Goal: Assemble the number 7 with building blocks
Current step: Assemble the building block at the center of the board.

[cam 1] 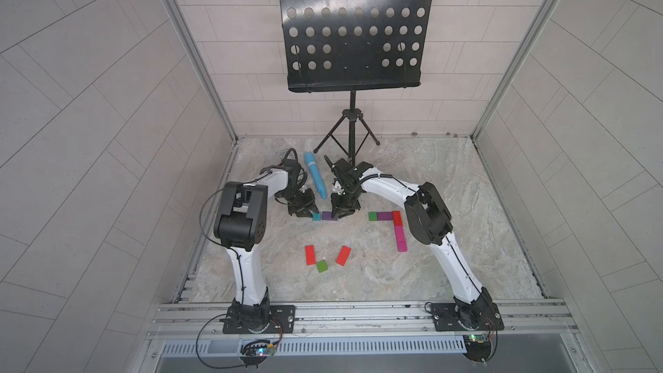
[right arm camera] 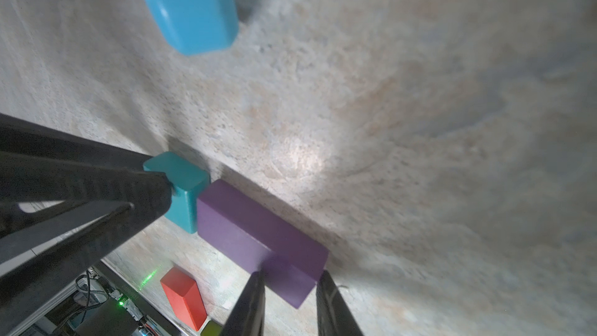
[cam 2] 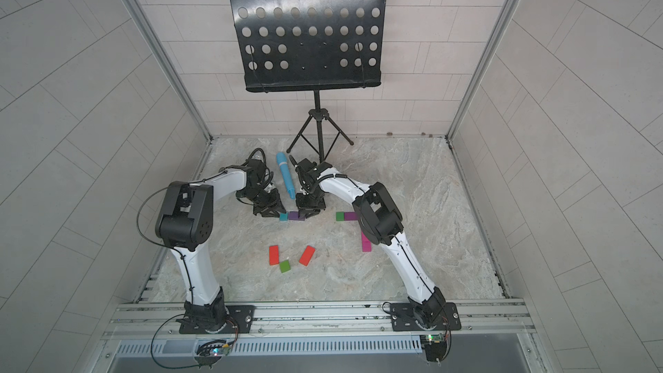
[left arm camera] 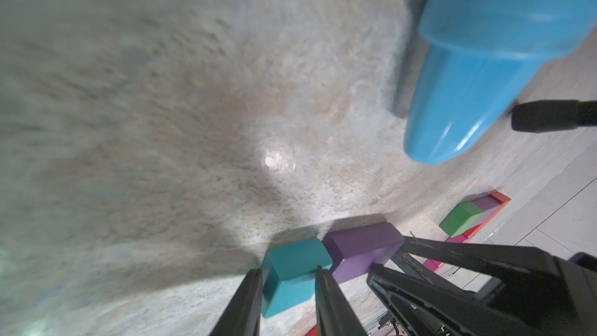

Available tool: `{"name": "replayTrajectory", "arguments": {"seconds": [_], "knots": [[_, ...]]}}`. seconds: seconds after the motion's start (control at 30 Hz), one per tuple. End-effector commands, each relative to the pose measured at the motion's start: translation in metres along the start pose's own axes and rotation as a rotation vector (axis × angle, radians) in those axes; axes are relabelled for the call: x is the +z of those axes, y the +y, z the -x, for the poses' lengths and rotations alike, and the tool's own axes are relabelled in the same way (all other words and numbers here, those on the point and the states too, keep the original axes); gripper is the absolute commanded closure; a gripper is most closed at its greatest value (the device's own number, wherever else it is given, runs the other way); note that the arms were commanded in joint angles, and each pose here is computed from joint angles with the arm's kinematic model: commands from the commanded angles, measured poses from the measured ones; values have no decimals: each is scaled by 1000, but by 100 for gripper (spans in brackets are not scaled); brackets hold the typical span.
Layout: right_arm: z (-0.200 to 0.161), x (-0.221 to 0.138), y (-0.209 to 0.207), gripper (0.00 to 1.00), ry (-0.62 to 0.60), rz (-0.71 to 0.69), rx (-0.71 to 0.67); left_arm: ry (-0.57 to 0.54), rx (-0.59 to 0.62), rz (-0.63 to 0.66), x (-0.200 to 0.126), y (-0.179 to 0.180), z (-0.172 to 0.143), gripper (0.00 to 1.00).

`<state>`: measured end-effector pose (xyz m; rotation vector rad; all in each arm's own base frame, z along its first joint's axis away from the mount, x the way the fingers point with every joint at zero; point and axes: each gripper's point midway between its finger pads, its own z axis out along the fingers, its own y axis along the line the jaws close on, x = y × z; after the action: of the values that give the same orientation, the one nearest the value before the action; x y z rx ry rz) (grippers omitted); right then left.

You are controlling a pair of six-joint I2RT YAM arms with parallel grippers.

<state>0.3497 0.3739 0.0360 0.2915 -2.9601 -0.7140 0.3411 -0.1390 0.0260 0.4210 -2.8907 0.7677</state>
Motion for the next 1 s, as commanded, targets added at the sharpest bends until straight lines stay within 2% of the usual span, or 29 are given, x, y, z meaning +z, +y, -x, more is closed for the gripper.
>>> {"name": "replayTrajectory", "arguments": {"seconds": [0.0, 0.7, 0.97], "knots": [[-6, 12, -9, 69, 35, -44, 3, 4, 13, -6, 0, -5, 2, 66], [-7, 15, -8, 68, 52, -62, -15, 3, 10, -8, 1, -6, 4, 66], [3, -7, 0, 53, -8, -51, -15, -11, 17, 13, -6, -5, 4, 63]]}}
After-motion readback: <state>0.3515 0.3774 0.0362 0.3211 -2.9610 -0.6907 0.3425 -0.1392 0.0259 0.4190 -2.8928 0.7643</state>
